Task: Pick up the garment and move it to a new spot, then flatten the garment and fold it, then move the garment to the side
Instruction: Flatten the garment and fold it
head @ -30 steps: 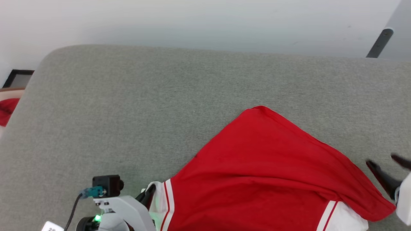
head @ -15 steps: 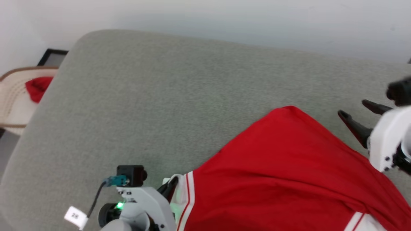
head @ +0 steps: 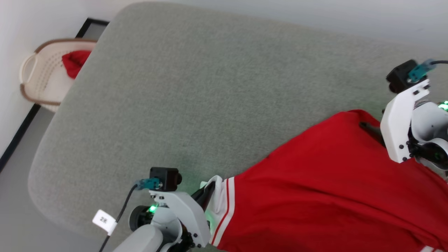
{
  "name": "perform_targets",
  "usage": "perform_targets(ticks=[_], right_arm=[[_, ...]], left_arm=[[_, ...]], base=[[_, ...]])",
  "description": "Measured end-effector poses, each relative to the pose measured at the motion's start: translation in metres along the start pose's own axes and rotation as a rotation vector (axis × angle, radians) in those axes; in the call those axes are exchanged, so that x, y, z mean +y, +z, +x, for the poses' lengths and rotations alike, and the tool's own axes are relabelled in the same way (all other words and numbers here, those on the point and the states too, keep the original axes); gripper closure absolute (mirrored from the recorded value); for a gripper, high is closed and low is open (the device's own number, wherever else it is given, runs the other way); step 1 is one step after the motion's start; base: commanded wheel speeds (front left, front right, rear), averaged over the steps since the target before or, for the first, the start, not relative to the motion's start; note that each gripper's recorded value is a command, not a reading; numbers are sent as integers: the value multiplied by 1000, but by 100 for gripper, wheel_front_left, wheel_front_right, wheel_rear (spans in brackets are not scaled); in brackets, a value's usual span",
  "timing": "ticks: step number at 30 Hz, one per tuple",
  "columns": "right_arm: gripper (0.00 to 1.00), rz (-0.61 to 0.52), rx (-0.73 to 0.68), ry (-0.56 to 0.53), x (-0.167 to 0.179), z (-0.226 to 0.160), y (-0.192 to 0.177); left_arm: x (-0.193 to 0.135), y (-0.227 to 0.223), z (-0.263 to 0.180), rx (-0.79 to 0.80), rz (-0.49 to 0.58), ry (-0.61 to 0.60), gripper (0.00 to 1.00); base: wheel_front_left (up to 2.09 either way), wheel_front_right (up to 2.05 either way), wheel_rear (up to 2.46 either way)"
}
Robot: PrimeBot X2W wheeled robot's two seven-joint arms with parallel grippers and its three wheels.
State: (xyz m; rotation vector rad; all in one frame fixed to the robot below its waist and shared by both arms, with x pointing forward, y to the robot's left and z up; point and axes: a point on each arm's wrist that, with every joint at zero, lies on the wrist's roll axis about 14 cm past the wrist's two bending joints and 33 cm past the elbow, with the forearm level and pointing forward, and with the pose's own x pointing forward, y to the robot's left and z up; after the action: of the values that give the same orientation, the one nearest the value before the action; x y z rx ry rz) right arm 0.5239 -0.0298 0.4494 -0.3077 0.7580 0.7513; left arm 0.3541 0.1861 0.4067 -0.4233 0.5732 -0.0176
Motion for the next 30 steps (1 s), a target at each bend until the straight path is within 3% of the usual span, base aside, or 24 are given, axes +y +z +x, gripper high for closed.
perform_targets(ticks=[12,13,14,21,30], right_arm=[[2,27,284,83,7,52,-31],[67,29,306,85,7,53,-31],[100,38,324,88,7,55,-32],[100,107,359,55,-3,60,-26],[100,150,232,14,-8,42,7]], left_arm=[[13,-11,11,24,-36,38,100],[13,-11,12,25,-38,39,100],[14,-12,12,25,-39,41,100],[16,-13,14,30,-44,47,100],[20,15,8,18,25,25,100]], base=[[0,0,0],[0,0,0],[0,0,0],[0,0,0],[0,0,0]])
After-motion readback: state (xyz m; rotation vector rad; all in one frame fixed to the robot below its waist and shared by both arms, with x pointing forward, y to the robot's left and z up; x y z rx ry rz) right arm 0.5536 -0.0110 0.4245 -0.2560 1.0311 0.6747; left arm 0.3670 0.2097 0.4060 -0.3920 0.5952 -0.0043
